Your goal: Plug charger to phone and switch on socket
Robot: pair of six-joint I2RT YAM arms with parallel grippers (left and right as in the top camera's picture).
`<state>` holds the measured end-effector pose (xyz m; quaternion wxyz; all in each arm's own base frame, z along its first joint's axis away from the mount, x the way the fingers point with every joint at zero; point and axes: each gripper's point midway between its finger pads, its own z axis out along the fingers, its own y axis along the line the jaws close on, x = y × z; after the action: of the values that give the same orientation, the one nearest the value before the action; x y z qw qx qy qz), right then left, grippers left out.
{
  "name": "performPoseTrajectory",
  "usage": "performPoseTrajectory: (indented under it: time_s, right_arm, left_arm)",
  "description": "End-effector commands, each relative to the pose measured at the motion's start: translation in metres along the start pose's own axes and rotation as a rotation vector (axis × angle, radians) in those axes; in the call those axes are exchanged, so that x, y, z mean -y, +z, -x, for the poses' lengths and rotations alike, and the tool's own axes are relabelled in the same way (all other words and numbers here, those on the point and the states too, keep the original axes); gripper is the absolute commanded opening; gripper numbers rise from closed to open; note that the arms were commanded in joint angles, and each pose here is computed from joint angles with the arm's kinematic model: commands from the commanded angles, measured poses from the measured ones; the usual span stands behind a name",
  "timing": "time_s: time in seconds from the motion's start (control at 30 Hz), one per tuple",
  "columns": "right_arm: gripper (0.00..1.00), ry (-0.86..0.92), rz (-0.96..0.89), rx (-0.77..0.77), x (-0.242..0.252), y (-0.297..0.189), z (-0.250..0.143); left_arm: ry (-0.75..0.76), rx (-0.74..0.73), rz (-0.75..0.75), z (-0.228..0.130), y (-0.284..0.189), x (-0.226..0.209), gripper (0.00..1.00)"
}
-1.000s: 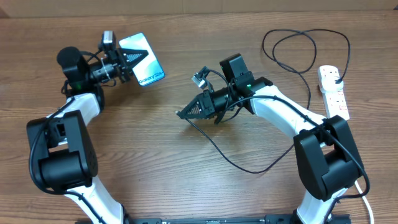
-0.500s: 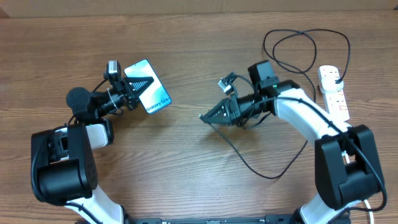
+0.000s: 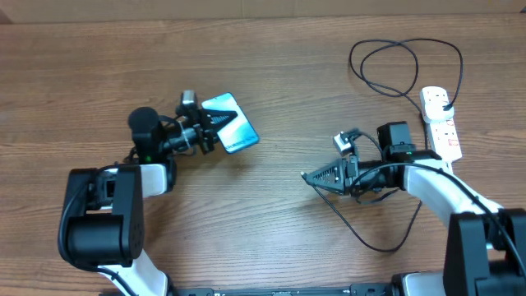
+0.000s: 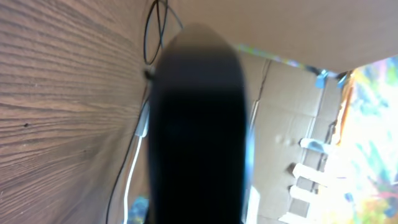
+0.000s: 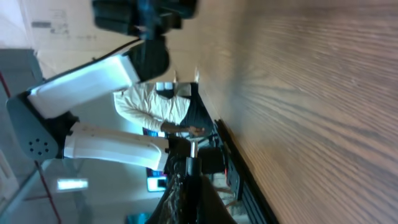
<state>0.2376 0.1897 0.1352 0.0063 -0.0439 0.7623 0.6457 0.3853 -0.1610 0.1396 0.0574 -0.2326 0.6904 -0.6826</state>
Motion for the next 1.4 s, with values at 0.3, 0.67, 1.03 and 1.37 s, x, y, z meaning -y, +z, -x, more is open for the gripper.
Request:
performPoseTrajectory:
  time_s: [0.3,0.67,1.03,1.37]
  right_arm:
    - [0.04,0.027,-0.019,-0.082,-0.03,0.063,0.012]
    - [0.04,0.019,-0.065,0.004,-0.039,0.089,0.029]
    - [0.04,0.003,-0.06,0.103,-0.047,0.089,0.051]
    - [0.04,0.008,-0.066,0.109,-0.046,0.089,0.051]
  left_arm:
    - [0.18,-0.04,-0.027,-0.013,0.019,0.025,0.04]
    - [0.186,-0.057,-0.027,-0.016,0.018,0.025,0.04]
    - [0.185,-0.066,-0.026,-0.017,0.018,0.024,0.04]
    - [0.17,-0.065,-0.026,-0.017,0.018,0.024,0.05]
